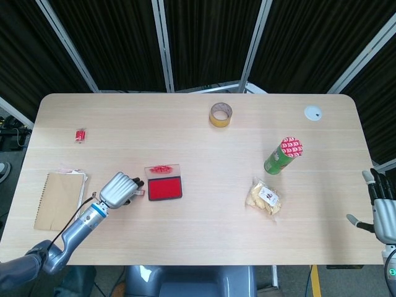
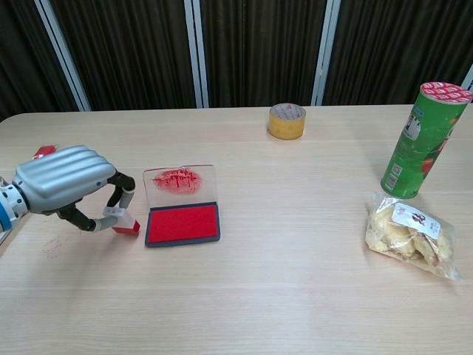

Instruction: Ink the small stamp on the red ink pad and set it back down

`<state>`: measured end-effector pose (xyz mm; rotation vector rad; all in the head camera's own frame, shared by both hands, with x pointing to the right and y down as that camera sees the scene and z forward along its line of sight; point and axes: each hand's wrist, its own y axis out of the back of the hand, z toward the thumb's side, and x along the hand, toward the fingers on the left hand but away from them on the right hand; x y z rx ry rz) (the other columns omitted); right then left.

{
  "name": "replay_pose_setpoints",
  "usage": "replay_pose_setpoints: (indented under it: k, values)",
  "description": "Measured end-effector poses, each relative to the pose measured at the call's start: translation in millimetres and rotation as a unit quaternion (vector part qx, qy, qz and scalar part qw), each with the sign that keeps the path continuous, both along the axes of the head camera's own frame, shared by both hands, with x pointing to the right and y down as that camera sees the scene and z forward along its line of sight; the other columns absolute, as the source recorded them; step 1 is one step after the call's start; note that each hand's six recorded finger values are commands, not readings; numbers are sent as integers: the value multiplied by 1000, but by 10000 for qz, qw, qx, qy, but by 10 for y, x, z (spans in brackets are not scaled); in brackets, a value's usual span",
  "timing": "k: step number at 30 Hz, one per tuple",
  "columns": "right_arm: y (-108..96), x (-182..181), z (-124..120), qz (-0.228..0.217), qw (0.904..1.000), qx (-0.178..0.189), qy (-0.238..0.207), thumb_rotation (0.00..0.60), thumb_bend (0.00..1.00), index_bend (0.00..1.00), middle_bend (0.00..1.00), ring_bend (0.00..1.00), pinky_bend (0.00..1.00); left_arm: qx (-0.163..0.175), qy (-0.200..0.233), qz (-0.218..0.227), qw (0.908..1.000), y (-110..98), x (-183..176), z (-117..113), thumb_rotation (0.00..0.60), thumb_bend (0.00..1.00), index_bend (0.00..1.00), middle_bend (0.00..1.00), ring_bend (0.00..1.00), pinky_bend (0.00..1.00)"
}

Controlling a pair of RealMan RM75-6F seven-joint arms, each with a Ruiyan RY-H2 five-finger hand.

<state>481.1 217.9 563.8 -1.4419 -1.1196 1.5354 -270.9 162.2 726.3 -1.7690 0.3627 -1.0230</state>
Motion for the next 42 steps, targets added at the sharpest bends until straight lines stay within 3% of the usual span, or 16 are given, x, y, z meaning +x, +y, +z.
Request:
replay_pose_setpoints:
  k: [5, 12, 24, 42]
  values:
    - [-3, 12, 4, 24, 10000, -18, -4, 600, 0, 0, 0, 0, 0, -147, 267, -166, 9994, -53, 88, -107, 600, 467, 555, 571, 894, 892]
    - [-11, 34, 20, 65, 10000, -51, 12, 600, 0, 0, 0, 0, 0, -610, 614, -520, 9949, -209, 333, -295, 600, 494, 569, 579, 894, 891]
    - [-23, 80, 44, 139, 9999, -95, 34, 600, 0, 0, 0, 0, 0, -913, 213, -646, 9935, -367, 613, -227, 600, 494, 585, 589, 894, 891]
    - [-34, 125, 63, 210, 9997, -124, 40, 600, 0, 0, 0, 0, 0, -1081, 38, -677, 9918, -359, 807, -18, 600, 497, 594, 591, 894, 887]
